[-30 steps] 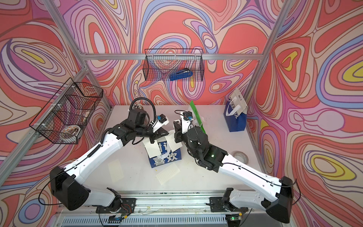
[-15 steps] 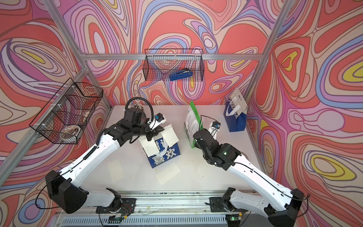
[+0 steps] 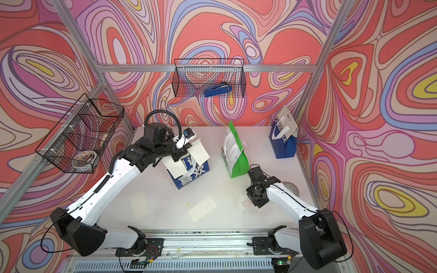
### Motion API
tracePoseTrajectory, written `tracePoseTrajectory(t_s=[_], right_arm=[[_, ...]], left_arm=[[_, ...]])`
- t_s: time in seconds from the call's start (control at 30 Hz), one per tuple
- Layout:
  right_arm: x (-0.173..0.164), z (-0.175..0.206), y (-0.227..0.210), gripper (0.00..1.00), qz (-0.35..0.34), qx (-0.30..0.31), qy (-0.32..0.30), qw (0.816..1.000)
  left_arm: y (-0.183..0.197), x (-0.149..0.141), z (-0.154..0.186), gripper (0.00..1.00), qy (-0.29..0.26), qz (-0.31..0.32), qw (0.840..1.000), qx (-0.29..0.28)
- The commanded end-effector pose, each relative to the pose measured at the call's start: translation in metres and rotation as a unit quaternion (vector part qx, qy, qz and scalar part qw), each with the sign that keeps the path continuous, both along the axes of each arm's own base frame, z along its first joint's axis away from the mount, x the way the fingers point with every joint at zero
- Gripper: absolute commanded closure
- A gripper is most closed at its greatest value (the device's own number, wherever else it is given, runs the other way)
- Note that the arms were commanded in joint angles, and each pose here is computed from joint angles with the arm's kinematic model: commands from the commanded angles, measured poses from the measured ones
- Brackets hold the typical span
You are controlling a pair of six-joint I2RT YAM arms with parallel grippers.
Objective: Staple the receipts to the bags
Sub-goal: Pick up the takeout bag from the center of the board.
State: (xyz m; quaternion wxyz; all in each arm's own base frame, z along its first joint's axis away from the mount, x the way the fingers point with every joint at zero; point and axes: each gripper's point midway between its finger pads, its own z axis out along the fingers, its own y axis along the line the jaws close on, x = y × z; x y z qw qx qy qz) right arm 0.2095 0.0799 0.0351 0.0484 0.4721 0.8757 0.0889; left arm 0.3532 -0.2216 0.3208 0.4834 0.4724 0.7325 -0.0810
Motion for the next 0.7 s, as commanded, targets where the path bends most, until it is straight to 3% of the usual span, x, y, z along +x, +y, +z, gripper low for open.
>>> tracePoseTrajectory(t_s=[0.0, 0.17, 0.23, 0.27, 0.53, 0.67], right_arm=[[0.002, -0.009, 0.009, 1.00, -0.025, 0.040, 0.015, 0.999], [-0.005, -0.027, 0.001, 1.00, -0.042, 0.041, 0.037, 0.998], [-0.003, -0.029, 0.000, 0.74, -0.043, 0.045, 0.034, 0.997], [-0.003, -0.030, 0.000, 0.66, -0.042, 0.045, 0.032, 0.998], [0.012, -0.004, -0.009, 0.26, -0.047, 0.026, -0.002, 0.999], [0.030, 0.024, -0.022, 0.04, -0.044, -0.011, -0.046, 0.998]], left_arm=[[0.016, 0.006, 0.044, 1.00, -0.063, 0.027, 0.998, -0.004], [0.020, 0.009, 0.065, 1.00, -0.093, 0.041, 0.995, -0.024], [0.026, 0.014, 0.074, 1.00, -0.109, 0.058, 0.992, -0.022], [0.029, 0.017, 0.078, 1.00, -0.114, 0.064, 0.991, -0.019], [0.065, 0.018, 0.106, 1.00, -0.130, 0.124, 0.983, -0.035], [0.068, 0.023, 0.109, 1.00, -0.137, 0.119, 0.983, -0.043]])
